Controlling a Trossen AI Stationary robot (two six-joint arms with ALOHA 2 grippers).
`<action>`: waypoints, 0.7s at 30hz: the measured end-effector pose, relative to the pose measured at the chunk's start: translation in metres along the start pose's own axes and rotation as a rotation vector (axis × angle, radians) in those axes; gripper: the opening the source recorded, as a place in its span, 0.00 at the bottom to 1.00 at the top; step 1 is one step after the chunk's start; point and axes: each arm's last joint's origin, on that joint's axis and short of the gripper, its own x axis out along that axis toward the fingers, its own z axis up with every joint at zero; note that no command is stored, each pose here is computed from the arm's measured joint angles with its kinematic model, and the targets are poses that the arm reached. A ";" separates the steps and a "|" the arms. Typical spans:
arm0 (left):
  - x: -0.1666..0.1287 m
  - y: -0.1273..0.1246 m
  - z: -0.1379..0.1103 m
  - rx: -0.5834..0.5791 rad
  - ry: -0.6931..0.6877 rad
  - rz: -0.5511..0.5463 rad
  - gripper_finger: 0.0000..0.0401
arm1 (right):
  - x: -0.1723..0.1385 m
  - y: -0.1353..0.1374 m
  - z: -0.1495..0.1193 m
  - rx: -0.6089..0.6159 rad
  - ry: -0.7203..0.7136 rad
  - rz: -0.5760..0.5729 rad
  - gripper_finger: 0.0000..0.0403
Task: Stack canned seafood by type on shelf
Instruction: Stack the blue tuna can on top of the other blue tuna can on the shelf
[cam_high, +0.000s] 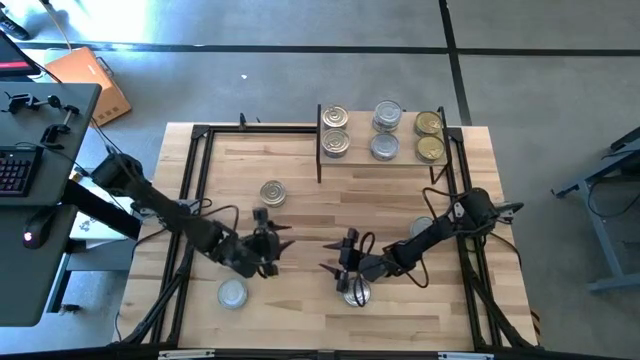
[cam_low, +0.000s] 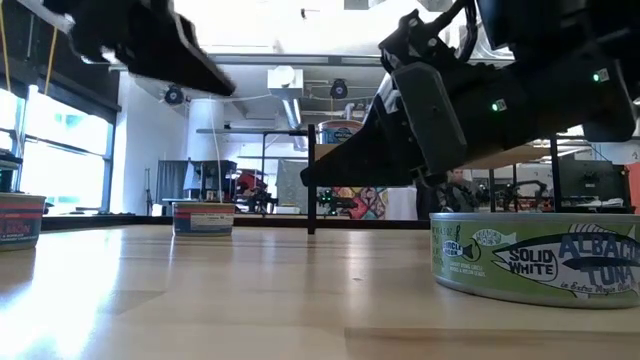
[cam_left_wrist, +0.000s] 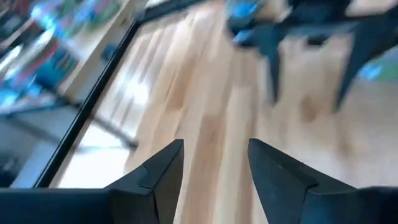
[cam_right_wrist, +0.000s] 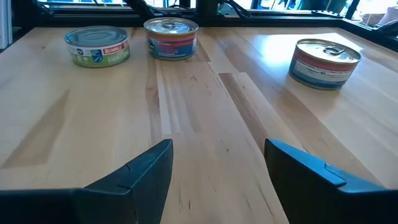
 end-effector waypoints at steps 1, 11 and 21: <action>0.001 0.002 -0.003 -0.001 0.024 0.020 0.42 | 0.000 0.000 0.000 0.000 0.001 0.000 0.61; 0.019 0.043 -0.064 -0.153 0.186 0.189 0.34 | 0.000 -0.001 -0.001 -0.006 0.005 -0.002 0.61; 0.037 0.090 -0.113 -0.404 0.315 0.275 0.25 | 0.003 -0.005 0.000 0.001 0.007 -0.014 0.61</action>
